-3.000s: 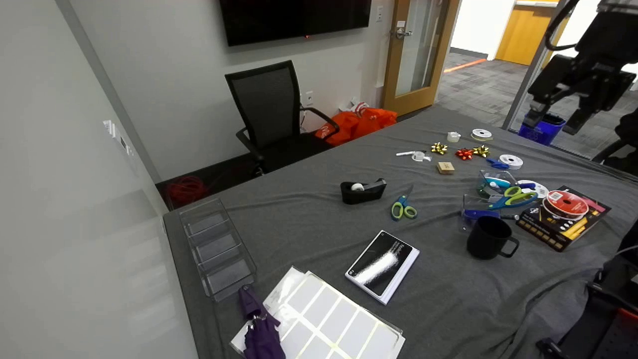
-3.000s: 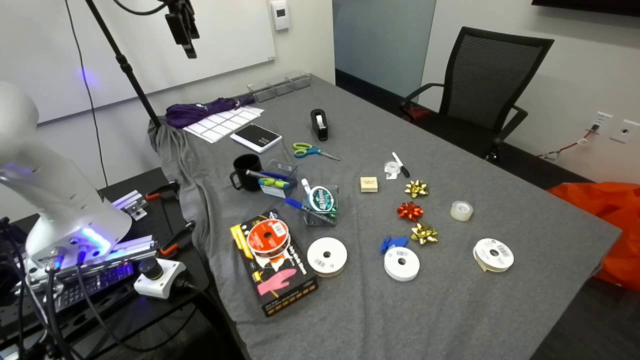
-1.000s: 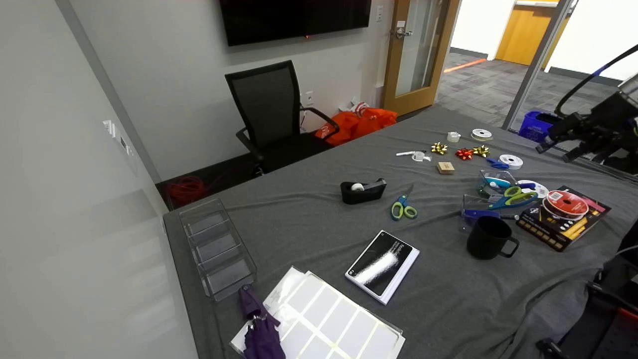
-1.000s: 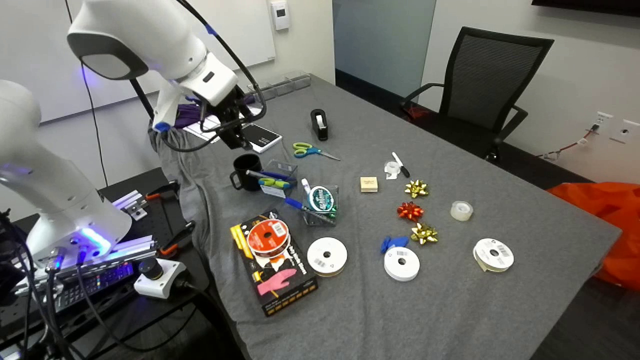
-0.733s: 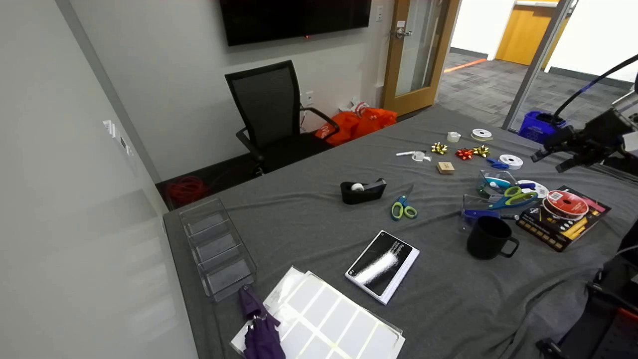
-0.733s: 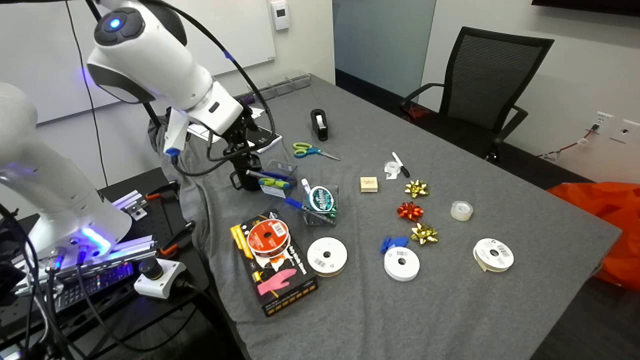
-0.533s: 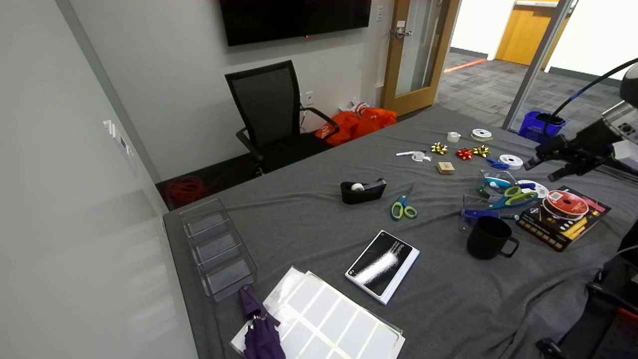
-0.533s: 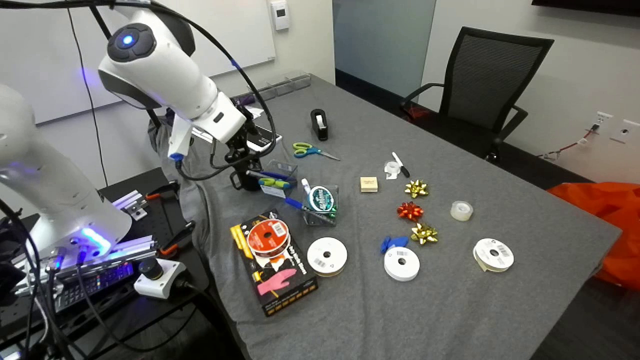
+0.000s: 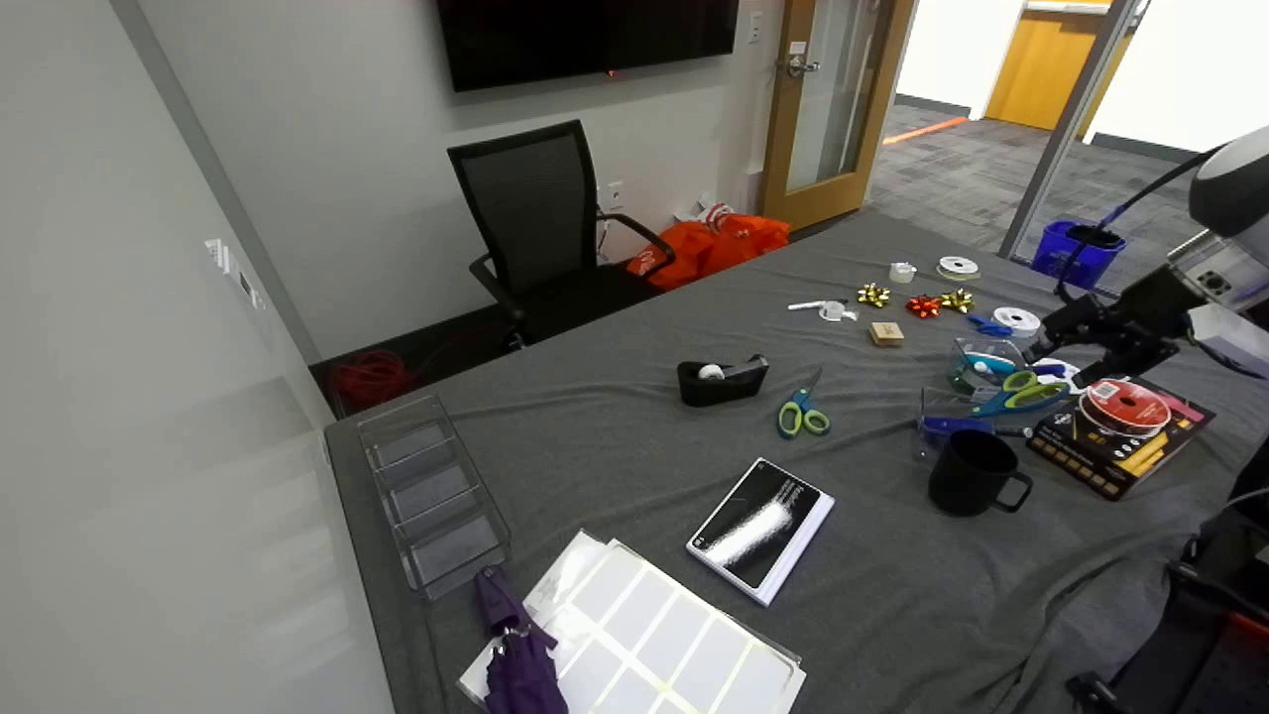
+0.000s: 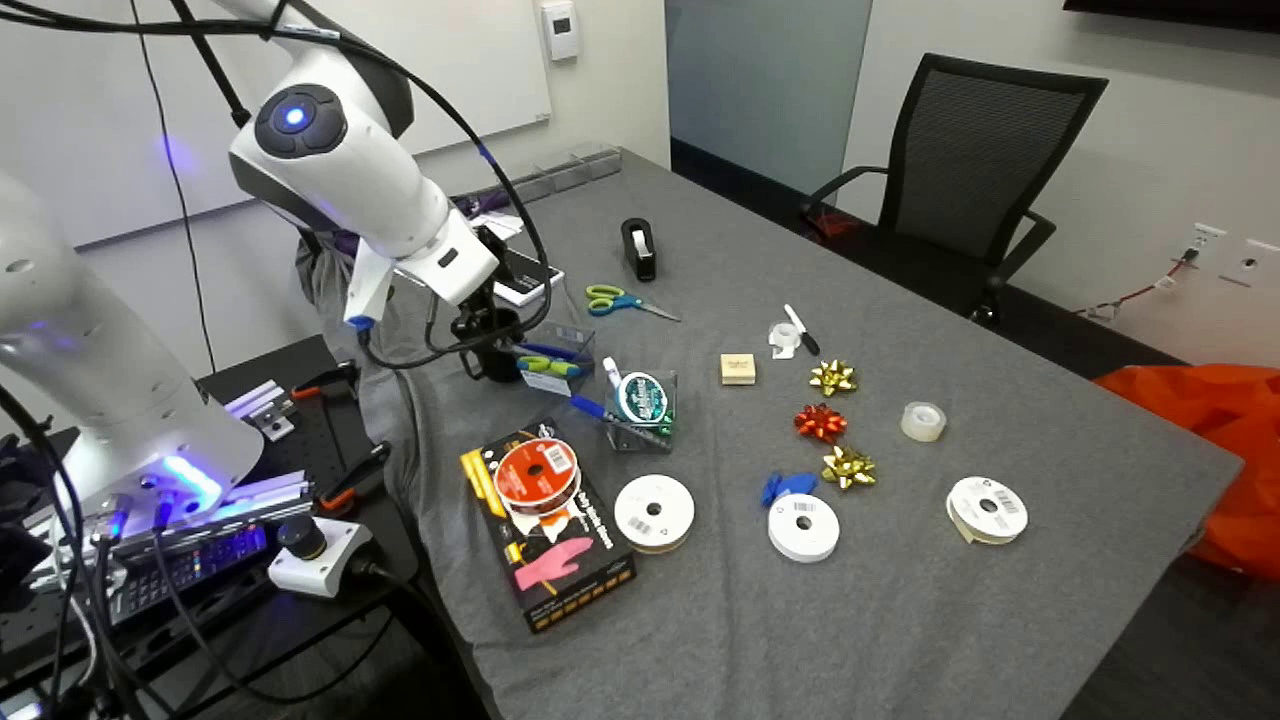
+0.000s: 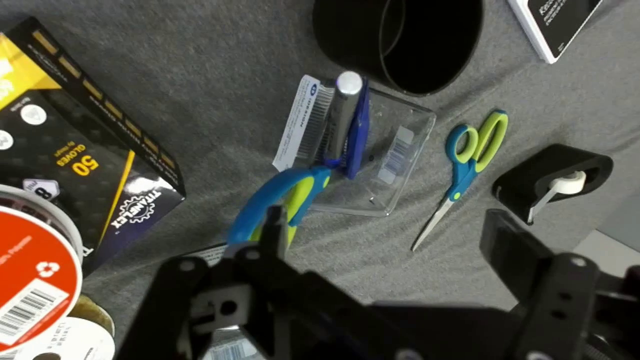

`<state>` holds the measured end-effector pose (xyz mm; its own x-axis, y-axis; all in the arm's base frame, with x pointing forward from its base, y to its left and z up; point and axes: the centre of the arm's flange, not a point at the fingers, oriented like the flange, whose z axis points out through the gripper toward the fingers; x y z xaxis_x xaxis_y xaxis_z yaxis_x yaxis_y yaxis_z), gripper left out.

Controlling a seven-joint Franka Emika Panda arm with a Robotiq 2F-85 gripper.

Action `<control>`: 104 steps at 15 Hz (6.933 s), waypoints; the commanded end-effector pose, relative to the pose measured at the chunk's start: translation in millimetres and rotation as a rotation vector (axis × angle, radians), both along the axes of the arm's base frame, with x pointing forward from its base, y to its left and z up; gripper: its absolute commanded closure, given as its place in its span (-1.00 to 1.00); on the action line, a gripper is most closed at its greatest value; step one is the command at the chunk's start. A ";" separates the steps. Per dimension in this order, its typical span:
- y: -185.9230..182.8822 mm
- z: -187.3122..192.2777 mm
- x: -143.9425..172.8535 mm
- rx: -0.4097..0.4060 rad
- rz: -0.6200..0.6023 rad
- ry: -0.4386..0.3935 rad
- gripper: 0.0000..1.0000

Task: Move the scissors from the bowl to the cup

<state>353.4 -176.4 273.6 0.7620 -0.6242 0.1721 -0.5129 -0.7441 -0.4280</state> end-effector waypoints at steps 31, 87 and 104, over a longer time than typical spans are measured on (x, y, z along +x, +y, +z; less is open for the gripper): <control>-50.2 -58.1 -15.2 0.036 -0.015 -0.149 -1.00; -5.5 -4.0 10.4 0.204 -0.071 -0.150 0.93; 34.2 23.1 -25.8 0.042 -0.031 -0.112 0.93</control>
